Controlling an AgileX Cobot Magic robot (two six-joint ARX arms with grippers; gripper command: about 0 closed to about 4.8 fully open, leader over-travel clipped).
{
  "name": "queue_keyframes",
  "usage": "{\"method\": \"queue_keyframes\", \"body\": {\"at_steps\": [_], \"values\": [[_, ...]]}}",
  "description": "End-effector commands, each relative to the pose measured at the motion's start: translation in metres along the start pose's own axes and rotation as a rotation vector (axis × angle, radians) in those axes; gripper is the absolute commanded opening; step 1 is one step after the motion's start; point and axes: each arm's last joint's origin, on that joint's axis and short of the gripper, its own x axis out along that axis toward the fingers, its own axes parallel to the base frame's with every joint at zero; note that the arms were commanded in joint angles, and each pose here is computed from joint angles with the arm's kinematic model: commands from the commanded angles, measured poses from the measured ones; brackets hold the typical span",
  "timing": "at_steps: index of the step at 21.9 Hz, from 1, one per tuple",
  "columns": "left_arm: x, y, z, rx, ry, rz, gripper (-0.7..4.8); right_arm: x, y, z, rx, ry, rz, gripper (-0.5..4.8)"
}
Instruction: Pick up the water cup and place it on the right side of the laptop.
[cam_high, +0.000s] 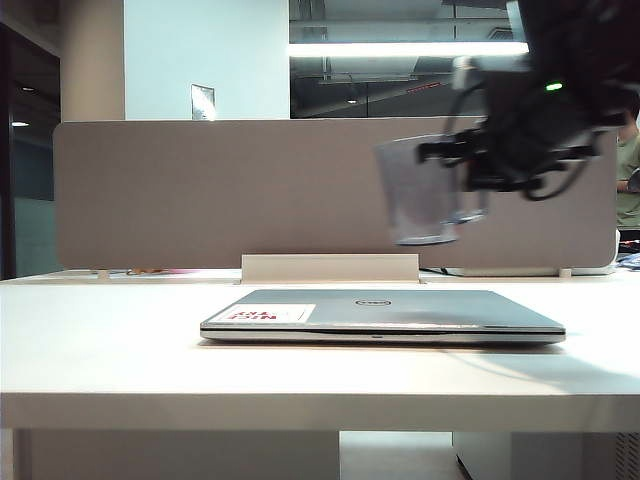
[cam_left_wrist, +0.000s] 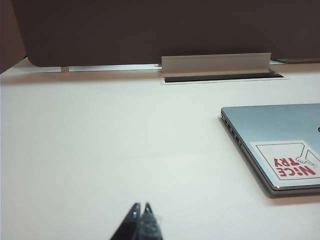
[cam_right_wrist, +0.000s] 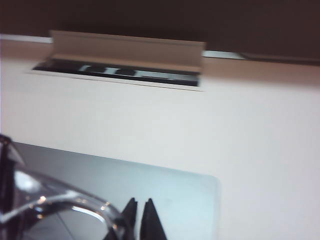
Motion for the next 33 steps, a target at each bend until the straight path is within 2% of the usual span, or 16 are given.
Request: {"method": "queue_keyframes", "body": {"at_steps": [1,8,12,15,22,33], "values": [[0.0,0.0,0.002,0.002,-0.015,-0.003,-0.04,-0.029,-0.039,-0.005,0.045,-0.023,-0.095,-0.01],[0.0,0.0,0.002,0.002,-0.014,-0.003,-0.04,-0.049,-0.082,-0.027,0.08,0.014,-0.141,-0.01],[0.0,0.0,0.002,0.001,-0.008,-0.003,-0.04,-0.054,-0.106,-0.035,0.148,0.022,-0.173,-0.01],[0.0,0.0,0.002,0.001,-0.008,-0.003,-0.04,-0.058,-0.129,-0.041,0.165,0.026,-0.156,-0.01],[0.0,0.0,0.002,0.001,-0.008,-0.002,-0.04,-0.05,-0.137,-0.054,0.111,0.057,-0.13,-0.01],[0.0,0.0,0.002,0.001,-0.008,-0.002,-0.04,-0.034,-0.139,-0.073,0.111,0.031,-0.111,-0.01]]}}
